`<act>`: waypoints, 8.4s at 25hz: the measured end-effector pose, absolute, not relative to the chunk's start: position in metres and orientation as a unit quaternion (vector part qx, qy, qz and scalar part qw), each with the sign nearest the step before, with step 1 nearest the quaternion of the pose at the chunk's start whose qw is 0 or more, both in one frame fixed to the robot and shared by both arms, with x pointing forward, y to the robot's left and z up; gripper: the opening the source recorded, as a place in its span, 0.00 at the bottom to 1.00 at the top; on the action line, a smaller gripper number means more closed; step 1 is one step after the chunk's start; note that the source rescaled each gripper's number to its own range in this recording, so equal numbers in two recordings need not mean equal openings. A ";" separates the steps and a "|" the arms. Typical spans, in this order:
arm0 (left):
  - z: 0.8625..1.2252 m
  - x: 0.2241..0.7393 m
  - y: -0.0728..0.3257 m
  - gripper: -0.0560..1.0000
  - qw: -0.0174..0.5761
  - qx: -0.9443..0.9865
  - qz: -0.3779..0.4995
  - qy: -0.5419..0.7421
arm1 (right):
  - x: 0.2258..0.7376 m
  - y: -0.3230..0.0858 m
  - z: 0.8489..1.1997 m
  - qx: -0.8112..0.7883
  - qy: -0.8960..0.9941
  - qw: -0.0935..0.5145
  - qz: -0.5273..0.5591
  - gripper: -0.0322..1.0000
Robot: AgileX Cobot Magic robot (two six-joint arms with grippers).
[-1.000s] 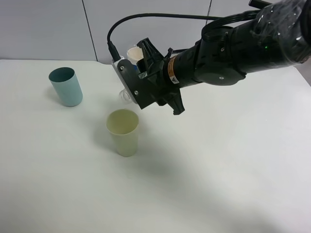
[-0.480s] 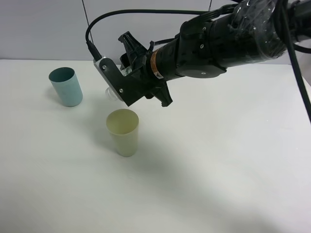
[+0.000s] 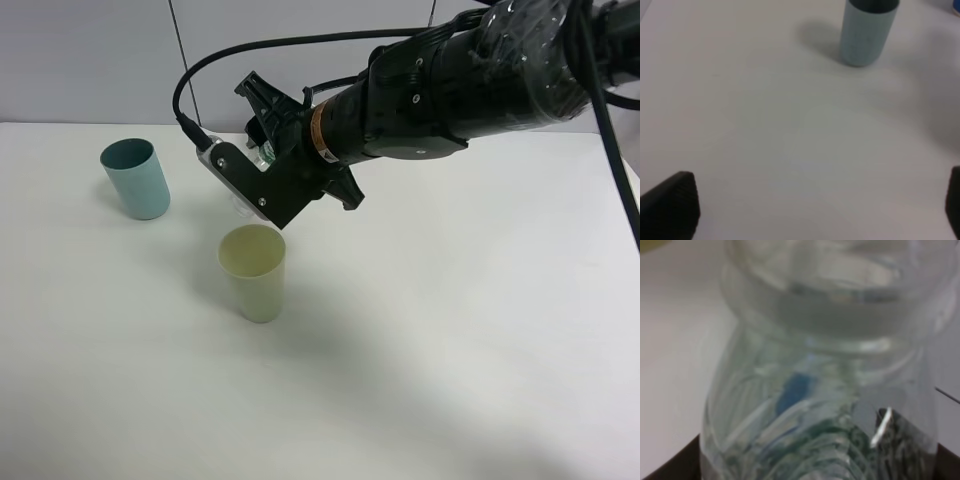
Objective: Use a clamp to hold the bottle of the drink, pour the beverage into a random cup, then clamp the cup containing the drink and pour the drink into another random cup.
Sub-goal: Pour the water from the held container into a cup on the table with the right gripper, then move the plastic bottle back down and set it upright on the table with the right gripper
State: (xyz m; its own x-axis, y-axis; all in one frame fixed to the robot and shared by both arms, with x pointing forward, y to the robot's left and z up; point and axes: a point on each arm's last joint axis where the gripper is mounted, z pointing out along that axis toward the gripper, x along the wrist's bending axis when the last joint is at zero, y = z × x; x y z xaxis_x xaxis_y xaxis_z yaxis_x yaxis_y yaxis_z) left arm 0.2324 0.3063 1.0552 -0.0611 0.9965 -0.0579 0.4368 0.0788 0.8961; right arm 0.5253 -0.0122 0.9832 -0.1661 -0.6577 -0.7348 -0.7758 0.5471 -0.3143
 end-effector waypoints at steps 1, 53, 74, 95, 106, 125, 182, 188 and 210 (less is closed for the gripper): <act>1.055 0.232 0.306 1.00 0.380 0.570 0.368 0.628 | 0.525 -0.012 0.983 -0.472 0.760 0.442 0.066 0.04; 1.055 0.232 0.306 1.00 0.380 0.570 0.368 0.628 | 0.525 -0.011 0.984 -0.599 0.659 0.454 -0.007 0.04; 1.055 0.232 0.306 1.00 0.380 0.570 0.368 0.628 | 0.526 -0.006 0.991 -0.632 0.618 0.468 -0.025 0.04; 1.055 0.232 0.306 1.00 0.380 0.570 0.368 0.628 | 0.520 0.001 0.992 -0.667 0.574 0.474 -0.031 0.04; 1.055 0.232 0.306 1.00 0.380 0.570 0.368 0.628 | 0.518 0.004 0.993 -0.685 0.547 0.480 -0.034 0.04; 1.055 0.232 0.306 1.00 0.380 0.570 0.368 0.628 | 0.515 0.008 0.995 -0.691 0.530 0.491 -0.018 0.04; 1.055 0.232 0.306 1.00 0.380 0.570 0.368 0.628 | 0.542 -0.021 0.992 0.217 0.852 0.266 0.395 0.04; 1.055 0.232 0.306 1.00 0.380 0.570 0.368 0.628 | 0.553 -0.033 0.992 0.316 0.822 0.234 0.411 0.04; 1.055 0.232 0.306 1.00 0.380 0.570 0.368 0.628 | 0.519 -0.078 0.928 0.323 0.779 0.230 0.485 0.04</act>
State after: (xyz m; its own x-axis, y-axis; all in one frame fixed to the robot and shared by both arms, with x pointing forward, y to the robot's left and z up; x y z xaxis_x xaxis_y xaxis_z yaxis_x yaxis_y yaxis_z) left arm 0.2324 0.3063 1.0552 -0.0611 0.9965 -0.0579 0.4368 0.0788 0.8961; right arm 0.5189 -0.0782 0.9283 -0.6847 0.7274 -0.0458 0.2806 0.3210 0.9045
